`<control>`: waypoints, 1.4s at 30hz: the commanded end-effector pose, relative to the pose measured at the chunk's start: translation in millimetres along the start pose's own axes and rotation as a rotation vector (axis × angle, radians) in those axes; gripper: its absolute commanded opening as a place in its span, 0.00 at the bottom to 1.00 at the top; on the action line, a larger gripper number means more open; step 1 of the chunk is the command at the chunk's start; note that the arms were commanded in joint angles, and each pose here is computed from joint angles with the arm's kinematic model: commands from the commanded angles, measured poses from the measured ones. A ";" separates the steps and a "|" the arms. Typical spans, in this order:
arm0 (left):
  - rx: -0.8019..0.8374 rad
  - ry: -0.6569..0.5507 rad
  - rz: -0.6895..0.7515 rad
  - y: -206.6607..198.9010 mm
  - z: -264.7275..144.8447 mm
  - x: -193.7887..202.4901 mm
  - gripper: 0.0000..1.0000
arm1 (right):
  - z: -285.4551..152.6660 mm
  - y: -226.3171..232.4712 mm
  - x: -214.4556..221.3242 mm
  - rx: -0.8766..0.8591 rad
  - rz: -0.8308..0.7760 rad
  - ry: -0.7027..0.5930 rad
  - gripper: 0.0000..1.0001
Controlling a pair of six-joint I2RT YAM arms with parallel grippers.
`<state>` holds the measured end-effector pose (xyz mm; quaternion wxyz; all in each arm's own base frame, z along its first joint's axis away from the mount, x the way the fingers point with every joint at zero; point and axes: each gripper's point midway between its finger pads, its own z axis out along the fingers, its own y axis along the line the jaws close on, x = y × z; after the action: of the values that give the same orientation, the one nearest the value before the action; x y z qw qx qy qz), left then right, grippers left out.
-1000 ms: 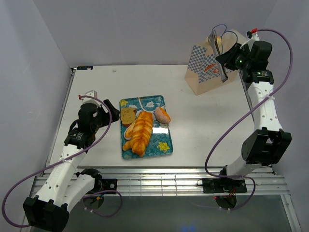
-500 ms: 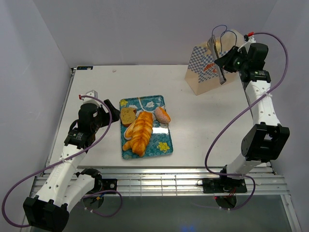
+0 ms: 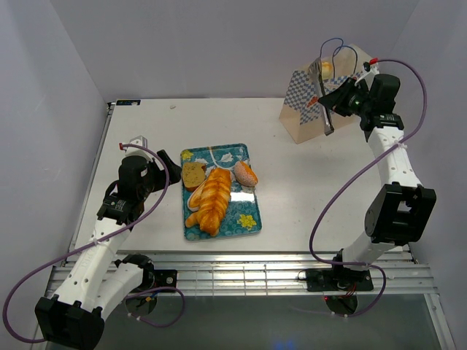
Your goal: Place the fake bread into the paper bag
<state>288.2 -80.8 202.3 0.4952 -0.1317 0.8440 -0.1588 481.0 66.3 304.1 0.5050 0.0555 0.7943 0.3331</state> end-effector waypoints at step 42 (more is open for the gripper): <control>0.017 -0.003 0.010 -3.0 -0.1 0.7 0.95 | -63.9 58.4 -38.2 -0.113 -0.109 -0.136 0.36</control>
<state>288.3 -81.0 201.8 0.4945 -0.1313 0.8444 -0.1587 451.5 60.2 360.5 0.5430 0.0399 0.7629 0.3487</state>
